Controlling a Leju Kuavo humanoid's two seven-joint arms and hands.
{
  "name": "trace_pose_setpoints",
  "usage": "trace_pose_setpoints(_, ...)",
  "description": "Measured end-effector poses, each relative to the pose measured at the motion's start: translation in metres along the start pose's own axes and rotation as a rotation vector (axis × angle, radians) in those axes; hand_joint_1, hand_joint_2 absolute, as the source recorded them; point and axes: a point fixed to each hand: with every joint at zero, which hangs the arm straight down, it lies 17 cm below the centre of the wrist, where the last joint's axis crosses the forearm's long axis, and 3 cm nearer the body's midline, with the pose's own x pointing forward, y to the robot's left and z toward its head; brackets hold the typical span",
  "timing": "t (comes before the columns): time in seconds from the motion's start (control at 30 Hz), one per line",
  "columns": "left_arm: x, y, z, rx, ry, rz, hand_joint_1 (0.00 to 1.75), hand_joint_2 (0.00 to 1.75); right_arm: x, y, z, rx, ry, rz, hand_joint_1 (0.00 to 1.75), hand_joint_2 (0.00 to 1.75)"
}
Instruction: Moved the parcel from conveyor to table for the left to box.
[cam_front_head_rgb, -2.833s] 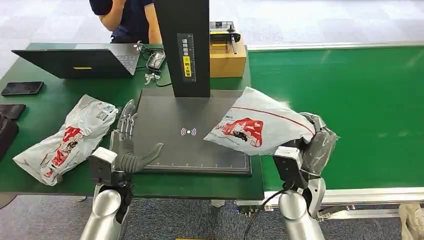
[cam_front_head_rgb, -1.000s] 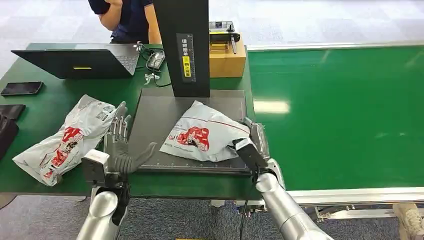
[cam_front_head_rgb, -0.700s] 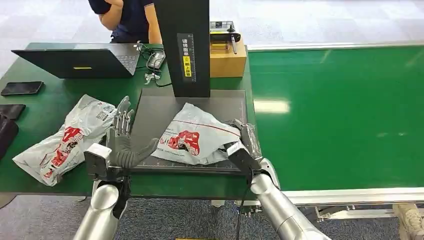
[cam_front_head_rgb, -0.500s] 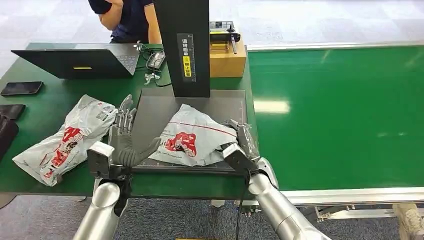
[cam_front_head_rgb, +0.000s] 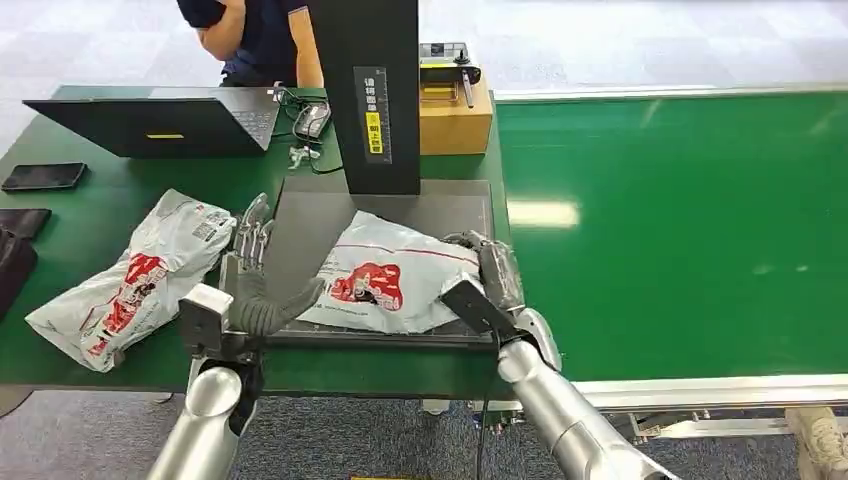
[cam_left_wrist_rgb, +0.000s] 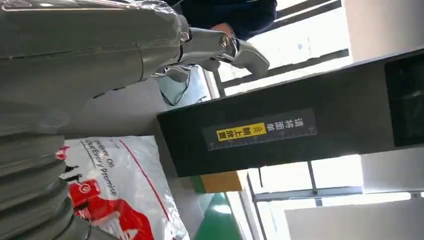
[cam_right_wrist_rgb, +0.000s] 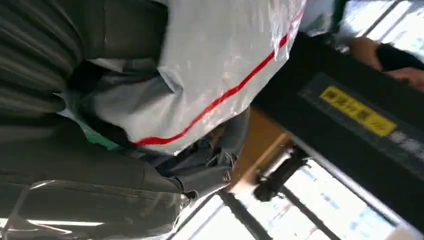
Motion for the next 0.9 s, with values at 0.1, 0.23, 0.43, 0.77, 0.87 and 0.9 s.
trace_pose_setpoints(0.1, -0.005, -0.001, 0.006, 0.0, 0.019, -0.002, 0.0, 1.75, -0.019, -0.009, 0.003, -0.033, 0.064, 0.01, 0.0, 1.75)
trace_pose_setpoints(0.23, -0.011, -0.001, 0.014, 0.011, 0.044, -0.009, 0.0, 1.75, -0.034, -0.017, 0.007, -0.066, 0.124, 0.038, 0.0, 1.75)
trace_pose_setpoints(0.43, -0.013, 0.002, 0.028, 0.032, 0.066, -0.01, 0.0, 1.75, -0.044, -0.02, 0.009, -0.068, 0.169, 0.048, 0.0, 1.75)
trace_pose_setpoints(0.77, -0.01, 0.004, 0.032, 0.033, 0.057, -0.003, 0.0, 1.75, -0.007, 0.02, 0.023, 0.135, 0.088, -0.497, 0.0, 1.75)
trace_pose_setpoints(0.87, -0.007, 0.005, 0.028, 0.031, 0.043, 0.0, 0.0, 1.75, 0.018, 0.025, 0.034, 0.218, 0.021, -0.704, 0.0, 1.75)
trace_pose_setpoints(0.9, -0.007, 0.005, 0.026, 0.029, 0.041, 0.003, 0.0, 1.75, 0.029, 0.024, 0.038, 0.249, -0.017, -0.776, 0.0, 1.75)
